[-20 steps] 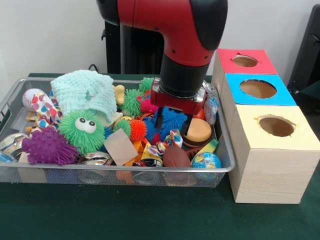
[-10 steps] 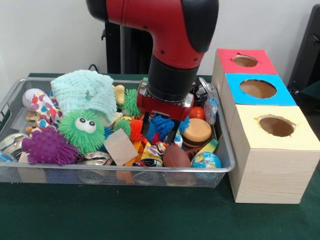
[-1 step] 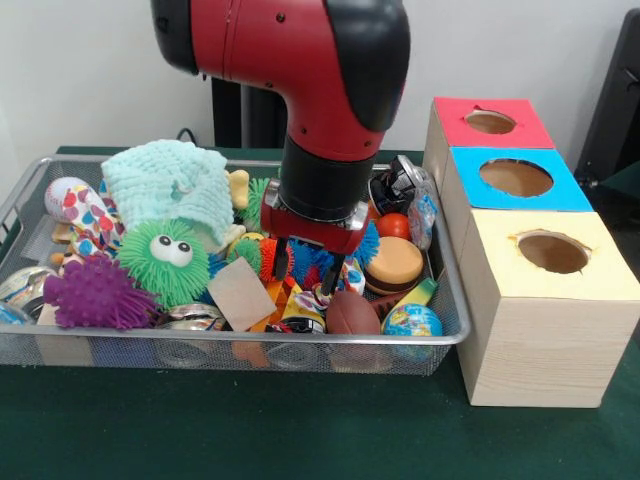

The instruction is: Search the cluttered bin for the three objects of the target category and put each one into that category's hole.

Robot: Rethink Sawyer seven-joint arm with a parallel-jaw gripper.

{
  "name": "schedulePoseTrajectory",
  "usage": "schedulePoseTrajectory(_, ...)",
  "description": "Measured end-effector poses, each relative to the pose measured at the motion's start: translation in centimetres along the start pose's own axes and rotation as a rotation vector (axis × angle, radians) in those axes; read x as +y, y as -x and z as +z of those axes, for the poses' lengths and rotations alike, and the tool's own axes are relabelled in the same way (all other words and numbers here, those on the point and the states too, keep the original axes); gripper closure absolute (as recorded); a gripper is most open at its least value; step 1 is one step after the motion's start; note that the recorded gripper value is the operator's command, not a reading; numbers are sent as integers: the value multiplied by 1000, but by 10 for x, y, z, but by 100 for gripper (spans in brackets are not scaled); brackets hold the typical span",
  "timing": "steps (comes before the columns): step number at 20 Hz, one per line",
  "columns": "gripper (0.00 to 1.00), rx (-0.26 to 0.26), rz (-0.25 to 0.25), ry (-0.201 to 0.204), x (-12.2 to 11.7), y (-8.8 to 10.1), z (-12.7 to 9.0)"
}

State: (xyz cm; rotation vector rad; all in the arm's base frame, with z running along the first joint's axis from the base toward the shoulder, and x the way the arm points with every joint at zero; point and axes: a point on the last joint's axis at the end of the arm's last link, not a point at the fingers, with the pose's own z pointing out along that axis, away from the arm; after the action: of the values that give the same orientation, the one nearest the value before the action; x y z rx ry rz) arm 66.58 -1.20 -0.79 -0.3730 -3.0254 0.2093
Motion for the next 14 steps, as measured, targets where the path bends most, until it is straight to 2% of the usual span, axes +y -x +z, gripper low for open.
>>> schedulePoseTrajectory(8,0,70,39,75,4,-2,4)
schedulePoseTrajectory(14,0,112,44,114,12,-5,4)
